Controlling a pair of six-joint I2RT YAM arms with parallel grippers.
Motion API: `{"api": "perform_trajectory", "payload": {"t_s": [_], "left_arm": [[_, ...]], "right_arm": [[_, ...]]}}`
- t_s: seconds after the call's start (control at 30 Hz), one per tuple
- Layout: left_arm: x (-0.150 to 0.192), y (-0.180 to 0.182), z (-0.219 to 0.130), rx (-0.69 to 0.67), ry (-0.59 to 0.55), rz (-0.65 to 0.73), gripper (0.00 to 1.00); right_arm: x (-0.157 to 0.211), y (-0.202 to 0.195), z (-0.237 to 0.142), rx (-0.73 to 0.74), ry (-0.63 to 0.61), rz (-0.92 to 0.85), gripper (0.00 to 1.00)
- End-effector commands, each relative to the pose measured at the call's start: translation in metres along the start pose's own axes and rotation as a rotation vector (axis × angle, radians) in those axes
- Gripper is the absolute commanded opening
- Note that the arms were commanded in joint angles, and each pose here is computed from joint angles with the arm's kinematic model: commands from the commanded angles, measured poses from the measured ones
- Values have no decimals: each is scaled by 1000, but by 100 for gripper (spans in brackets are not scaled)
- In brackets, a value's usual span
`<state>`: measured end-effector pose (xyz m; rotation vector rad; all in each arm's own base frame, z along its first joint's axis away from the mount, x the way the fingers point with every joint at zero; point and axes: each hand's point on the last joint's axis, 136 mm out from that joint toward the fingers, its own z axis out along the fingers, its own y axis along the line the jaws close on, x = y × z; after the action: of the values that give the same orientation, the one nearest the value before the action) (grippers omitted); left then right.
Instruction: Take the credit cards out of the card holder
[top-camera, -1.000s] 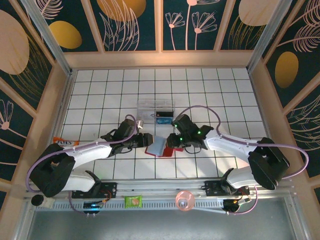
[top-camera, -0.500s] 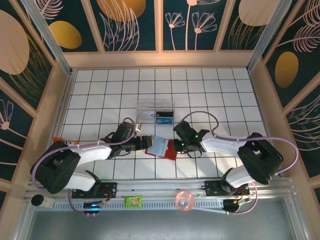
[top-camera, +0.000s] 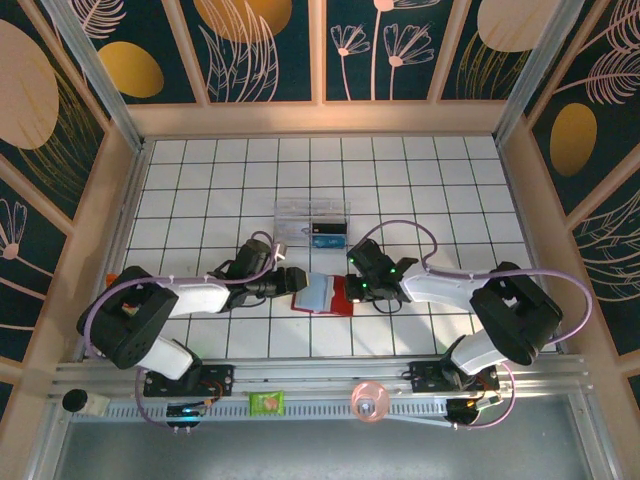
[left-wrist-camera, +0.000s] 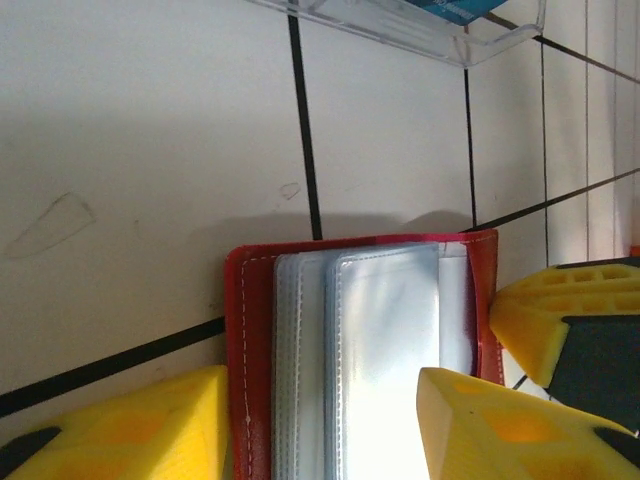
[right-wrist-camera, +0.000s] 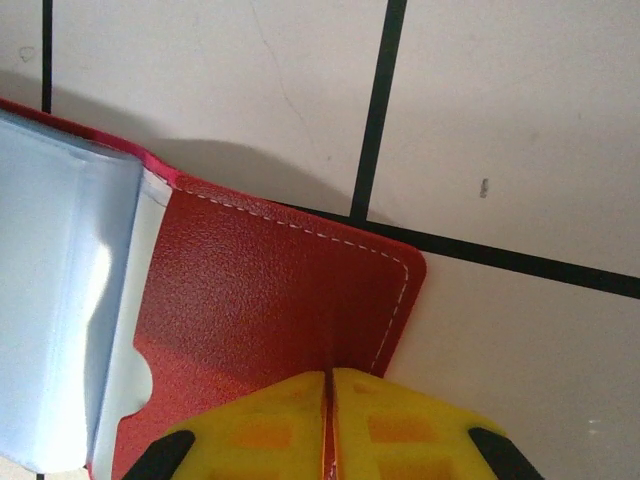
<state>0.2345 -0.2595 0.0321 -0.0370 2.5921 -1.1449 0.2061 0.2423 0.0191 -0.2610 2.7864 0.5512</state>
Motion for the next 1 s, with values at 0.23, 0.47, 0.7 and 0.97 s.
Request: {"api": "perform_trajectory", "payload": {"t_s": [0.23,0.47,0.7,0.97], "left_arm": [[7,-46,-18,175,-5,29,48],[7,-39,-20,130,-8,30,45],[7,-31,-22,86,-13,29,36],[6,-32,-27,79,-29,37,35]], "right_arm": [[-5,2,13,-23,6,-4,10],[-9,4,12,-28,2,-8,11],[-11,5,8,-31,-5,-7,11],[-16,8,6,-35,-12,-11,12]]}}
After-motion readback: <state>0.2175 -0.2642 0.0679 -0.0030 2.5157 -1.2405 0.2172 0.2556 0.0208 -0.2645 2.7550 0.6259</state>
